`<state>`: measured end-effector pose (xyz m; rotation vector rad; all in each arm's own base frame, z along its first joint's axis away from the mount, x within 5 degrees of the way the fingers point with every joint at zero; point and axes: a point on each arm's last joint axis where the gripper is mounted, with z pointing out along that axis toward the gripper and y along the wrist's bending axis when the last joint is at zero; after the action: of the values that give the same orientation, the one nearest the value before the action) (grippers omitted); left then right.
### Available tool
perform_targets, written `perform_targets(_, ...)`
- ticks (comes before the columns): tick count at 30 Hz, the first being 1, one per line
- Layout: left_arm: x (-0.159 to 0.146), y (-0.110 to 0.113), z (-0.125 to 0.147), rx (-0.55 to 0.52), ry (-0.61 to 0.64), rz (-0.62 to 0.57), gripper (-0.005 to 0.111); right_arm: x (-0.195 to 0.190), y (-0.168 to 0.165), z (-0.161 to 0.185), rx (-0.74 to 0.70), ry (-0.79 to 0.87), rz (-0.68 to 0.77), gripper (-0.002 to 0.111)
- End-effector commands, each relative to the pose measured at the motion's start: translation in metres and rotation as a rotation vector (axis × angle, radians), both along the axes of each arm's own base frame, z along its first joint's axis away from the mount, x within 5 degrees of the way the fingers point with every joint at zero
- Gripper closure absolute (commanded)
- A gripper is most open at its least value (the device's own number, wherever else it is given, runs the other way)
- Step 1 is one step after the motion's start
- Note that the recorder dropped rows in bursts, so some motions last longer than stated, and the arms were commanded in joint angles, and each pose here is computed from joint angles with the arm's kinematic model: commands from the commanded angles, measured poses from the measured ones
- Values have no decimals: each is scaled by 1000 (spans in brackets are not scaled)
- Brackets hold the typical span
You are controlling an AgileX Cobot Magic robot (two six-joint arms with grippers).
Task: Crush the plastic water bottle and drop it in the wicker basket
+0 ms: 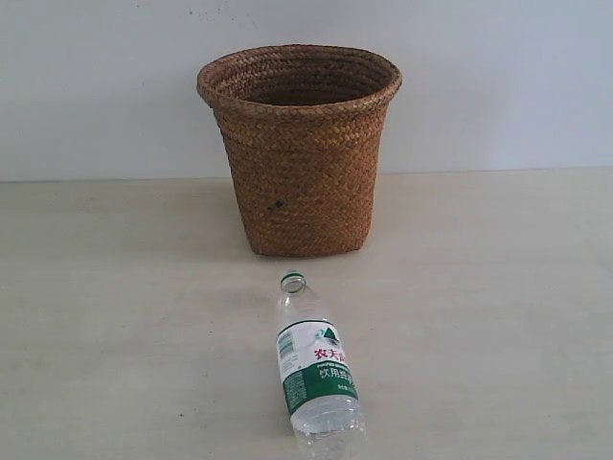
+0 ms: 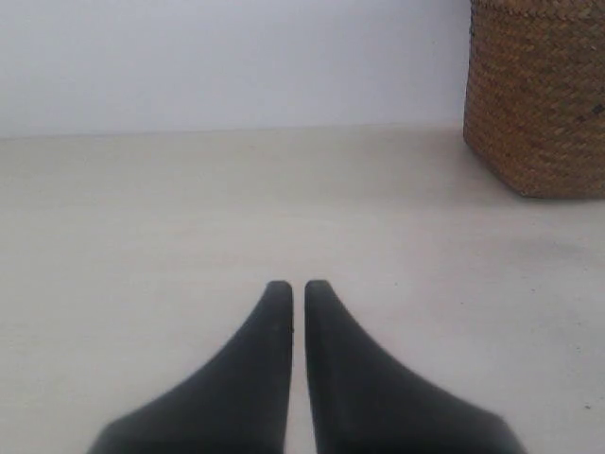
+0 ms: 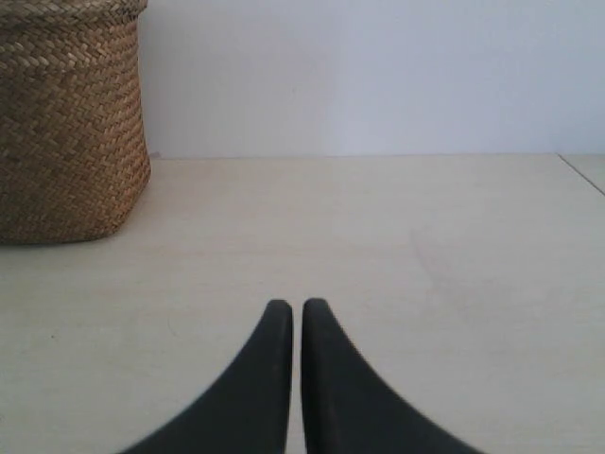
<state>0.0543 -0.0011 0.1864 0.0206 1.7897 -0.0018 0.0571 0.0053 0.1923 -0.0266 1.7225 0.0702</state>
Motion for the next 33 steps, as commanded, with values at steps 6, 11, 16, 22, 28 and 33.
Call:
perform_targets(6,-1,-17,1,-938,83,23,103,0,0,1,-1,-12,-5,107)
perform_targets(11,-1,-17,5,-1010,49,22,103,0,0,1,-1,-12,-5,107)
perform_targets(16,-1,-18,5,-1052,60,16,103,0,0,1,-1,-16,-6,107)
perform_targets(22,-2,-22,7,-963,54,-52,103,0,-1,3,0,-34,-10,107)
perform_targets(28,-8,-45,60,-635,-26,-434,103,0,-1,3,0,-34,-10,107)
perform_targets(33,31,-50,91,-634,183,-438,103,0,-1,3,0,-34,-10,107)
